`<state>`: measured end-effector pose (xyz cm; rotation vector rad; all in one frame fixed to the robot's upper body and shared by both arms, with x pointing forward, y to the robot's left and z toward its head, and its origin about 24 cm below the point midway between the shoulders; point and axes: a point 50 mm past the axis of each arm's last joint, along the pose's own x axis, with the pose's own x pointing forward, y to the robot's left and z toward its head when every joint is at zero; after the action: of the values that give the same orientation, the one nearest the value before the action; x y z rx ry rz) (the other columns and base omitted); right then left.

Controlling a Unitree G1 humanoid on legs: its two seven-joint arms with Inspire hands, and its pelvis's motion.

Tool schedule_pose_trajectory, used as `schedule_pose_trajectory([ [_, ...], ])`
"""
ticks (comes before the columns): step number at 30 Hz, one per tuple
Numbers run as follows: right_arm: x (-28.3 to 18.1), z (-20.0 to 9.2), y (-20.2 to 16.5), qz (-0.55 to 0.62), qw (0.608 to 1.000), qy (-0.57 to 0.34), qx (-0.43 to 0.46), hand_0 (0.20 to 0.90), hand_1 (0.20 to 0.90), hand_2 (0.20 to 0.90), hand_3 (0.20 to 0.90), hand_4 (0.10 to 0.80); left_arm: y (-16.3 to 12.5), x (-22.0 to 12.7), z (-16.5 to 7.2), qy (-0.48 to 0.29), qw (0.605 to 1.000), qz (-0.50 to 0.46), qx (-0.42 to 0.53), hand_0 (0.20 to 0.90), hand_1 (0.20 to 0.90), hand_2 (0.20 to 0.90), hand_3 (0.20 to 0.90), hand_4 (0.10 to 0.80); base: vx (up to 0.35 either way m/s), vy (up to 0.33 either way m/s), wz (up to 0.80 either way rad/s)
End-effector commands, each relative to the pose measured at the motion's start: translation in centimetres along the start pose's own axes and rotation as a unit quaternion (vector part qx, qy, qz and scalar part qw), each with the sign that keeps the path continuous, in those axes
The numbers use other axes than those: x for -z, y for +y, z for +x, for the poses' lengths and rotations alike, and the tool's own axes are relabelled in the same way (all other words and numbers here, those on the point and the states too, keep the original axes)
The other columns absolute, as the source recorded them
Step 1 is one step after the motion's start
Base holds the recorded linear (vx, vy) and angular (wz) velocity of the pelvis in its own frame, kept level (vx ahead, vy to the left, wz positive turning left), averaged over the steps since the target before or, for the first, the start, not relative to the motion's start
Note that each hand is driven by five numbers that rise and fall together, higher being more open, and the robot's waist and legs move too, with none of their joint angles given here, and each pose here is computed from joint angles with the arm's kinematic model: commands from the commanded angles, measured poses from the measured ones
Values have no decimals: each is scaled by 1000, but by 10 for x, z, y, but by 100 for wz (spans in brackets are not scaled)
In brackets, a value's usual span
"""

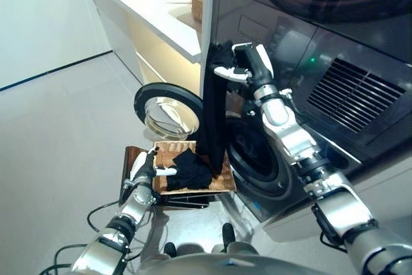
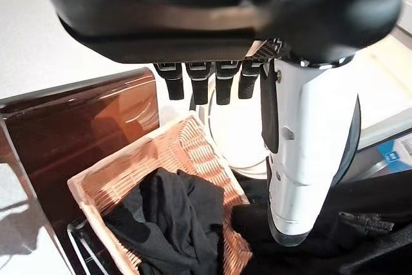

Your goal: Pick up the clothes and place them into the washing machine

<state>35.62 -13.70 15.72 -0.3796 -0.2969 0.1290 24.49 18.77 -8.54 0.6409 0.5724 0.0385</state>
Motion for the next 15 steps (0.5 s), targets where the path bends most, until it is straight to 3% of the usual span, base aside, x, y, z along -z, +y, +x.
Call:
schedule_pose_trajectory([
  [1, -91, 31, -18, 17, 984, -177, 22, 200, 200, 200, 200, 300, 23, -28, 16, -48, 998, 27, -35, 900, 900, 900, 900, 800, 4, -3, -6],
  [8, -106, 35, -12, 22, 980, -196, -5, 200, 200, 200, 200, 300, 34, -43, 22, -66, 996, 34, -43, 900, 900, 900, 900, 800, 3, -3, -3],
  [15, -101, 35, 3, 31, 981, -186, -39, 200, 200, 200, 200, 300, 47, -86, 28, -135, 990, 8, -32, 900, 900, 900, 900, 800, 0, 0, 0],
])
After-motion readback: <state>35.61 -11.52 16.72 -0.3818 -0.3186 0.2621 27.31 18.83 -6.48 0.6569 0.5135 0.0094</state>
